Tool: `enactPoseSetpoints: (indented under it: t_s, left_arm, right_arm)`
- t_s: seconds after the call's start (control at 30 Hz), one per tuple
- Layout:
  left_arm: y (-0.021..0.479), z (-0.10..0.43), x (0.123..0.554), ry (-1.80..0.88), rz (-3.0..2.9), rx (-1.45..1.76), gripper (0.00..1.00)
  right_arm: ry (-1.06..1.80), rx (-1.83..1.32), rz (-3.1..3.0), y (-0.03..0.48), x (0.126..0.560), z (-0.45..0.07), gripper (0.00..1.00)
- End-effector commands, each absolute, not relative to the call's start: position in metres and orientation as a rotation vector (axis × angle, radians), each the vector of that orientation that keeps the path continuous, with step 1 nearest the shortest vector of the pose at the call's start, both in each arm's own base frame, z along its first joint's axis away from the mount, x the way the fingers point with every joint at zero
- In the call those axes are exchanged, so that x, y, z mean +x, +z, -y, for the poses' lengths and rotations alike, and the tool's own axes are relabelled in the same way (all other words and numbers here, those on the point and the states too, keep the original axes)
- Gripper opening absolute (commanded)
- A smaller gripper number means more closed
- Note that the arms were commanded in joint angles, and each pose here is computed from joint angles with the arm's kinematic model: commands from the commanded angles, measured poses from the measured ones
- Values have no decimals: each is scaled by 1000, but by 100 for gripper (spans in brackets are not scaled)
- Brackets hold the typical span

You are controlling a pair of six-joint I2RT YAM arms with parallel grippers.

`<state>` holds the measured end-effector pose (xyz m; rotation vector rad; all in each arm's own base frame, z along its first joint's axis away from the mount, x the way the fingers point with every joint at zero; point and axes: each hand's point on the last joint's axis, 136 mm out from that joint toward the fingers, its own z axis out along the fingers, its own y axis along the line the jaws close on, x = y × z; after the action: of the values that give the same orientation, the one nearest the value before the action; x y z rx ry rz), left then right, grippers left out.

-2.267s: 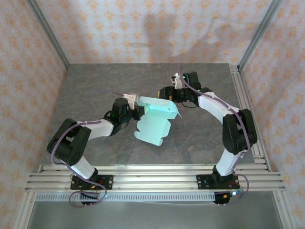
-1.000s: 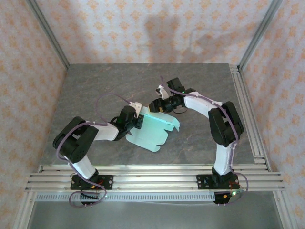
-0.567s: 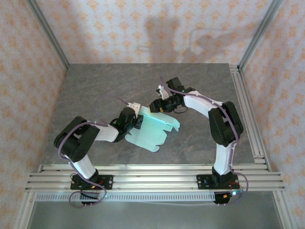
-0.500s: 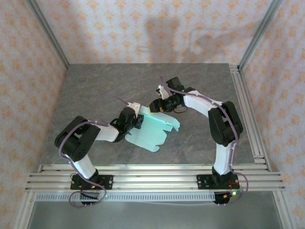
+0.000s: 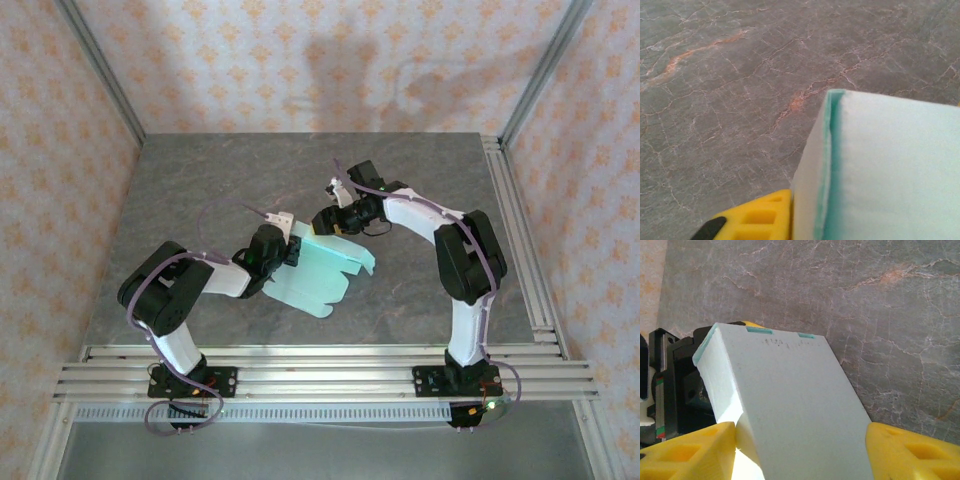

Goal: Fold the paper box

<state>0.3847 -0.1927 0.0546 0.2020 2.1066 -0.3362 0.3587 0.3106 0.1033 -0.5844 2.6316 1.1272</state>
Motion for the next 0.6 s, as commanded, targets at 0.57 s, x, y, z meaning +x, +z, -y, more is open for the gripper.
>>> enactPoseSetpoints:
  t_s: [0.57]
  left_arm:
    - [70, 199, 376, -381, -2112, 247, 0]
  right_arm:
    - [1194, -398, -2495, 150, 377, -296, 67]
